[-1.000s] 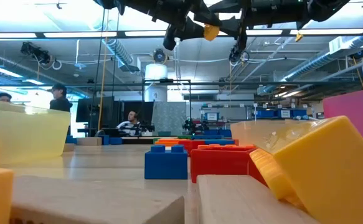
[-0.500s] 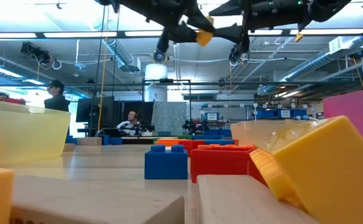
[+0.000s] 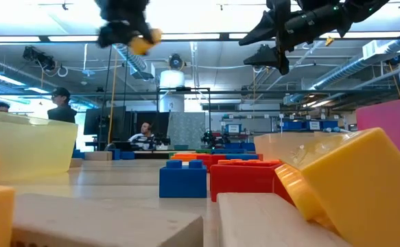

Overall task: Sort blocks by size
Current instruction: Put the large yellow game piece into the yellow bin

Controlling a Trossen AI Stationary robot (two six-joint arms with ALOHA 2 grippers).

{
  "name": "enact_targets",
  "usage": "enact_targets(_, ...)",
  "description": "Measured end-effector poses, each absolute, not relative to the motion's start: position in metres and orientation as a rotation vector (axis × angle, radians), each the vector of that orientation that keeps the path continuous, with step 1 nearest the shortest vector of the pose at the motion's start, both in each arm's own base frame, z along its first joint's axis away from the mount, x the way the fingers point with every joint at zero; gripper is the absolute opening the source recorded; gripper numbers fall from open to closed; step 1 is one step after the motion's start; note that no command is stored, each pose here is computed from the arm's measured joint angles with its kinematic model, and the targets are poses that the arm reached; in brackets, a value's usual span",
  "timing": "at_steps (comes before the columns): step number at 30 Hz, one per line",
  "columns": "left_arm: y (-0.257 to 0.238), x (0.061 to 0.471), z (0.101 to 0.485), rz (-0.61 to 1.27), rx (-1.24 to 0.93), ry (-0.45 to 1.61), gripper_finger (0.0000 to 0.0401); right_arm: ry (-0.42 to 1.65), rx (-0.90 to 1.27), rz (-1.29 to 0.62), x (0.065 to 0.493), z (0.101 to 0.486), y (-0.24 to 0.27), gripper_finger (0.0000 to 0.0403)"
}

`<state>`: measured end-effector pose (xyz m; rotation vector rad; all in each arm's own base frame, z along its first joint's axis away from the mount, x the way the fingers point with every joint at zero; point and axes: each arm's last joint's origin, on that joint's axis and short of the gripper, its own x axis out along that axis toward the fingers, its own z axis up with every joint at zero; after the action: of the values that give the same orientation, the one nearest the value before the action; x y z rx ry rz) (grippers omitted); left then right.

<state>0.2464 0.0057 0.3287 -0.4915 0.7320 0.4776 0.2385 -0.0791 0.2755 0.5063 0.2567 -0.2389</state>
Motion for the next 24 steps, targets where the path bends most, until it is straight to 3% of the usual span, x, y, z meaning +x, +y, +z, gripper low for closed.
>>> enact_targets(11,-0.054,0.191,0.273,0.546,-0.594,0.856,0.0165,0.260,0.555,-0.227,0.240,0.275,-0.074,0.0259)
enact_targets(24,-0.081,0.153,0.218,0.388,-0.514,1.285,0.0165,0.256,0.776,-0.221,0.243,0.275,-0.064,0.0254)
